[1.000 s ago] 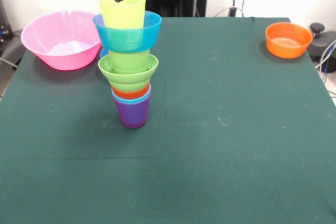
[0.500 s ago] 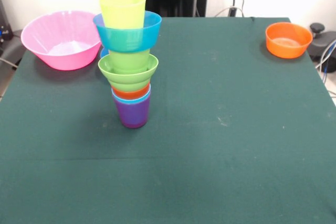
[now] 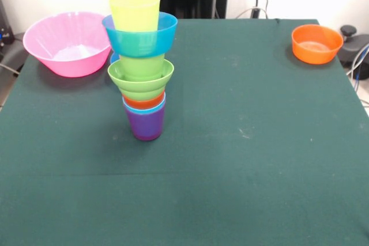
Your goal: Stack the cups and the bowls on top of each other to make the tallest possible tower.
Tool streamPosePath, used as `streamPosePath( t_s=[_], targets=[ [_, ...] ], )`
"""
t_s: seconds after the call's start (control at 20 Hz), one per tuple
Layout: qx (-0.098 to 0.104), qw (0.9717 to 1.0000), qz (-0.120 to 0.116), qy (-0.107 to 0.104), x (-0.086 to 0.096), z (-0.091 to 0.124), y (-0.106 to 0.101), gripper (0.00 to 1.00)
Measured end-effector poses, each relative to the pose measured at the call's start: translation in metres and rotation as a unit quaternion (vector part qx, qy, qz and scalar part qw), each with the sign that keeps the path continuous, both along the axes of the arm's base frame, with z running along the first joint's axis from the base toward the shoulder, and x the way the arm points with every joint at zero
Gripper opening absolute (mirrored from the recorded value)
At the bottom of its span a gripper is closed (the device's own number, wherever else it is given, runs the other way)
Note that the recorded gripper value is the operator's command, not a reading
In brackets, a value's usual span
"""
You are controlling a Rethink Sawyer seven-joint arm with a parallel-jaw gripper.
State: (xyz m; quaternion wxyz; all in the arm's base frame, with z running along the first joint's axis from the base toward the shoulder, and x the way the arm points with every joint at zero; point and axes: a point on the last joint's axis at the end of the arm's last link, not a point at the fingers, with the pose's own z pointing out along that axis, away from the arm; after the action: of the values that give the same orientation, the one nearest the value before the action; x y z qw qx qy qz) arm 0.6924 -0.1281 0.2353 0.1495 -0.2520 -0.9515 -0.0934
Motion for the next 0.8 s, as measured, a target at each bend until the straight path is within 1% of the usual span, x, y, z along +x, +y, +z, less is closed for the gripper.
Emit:
streamPosePath(
  t_s=[0.05,0.2,0.5,0.8],
  targets=[
    [-0.002,1.0000,0.004,0.002,0.002,0.006,0.003,1.00],
    [-0.004,1.0000,0.007,0.002,0.005,0.012,0.007,1.00],
    [-0.009,0.9998,0.015,0.003,0.014,0.030,0.016,1.00],
    [-0.010,0.9997,0.021,-0.007,0.025,0.041,0.029,1.00]
  ],
)
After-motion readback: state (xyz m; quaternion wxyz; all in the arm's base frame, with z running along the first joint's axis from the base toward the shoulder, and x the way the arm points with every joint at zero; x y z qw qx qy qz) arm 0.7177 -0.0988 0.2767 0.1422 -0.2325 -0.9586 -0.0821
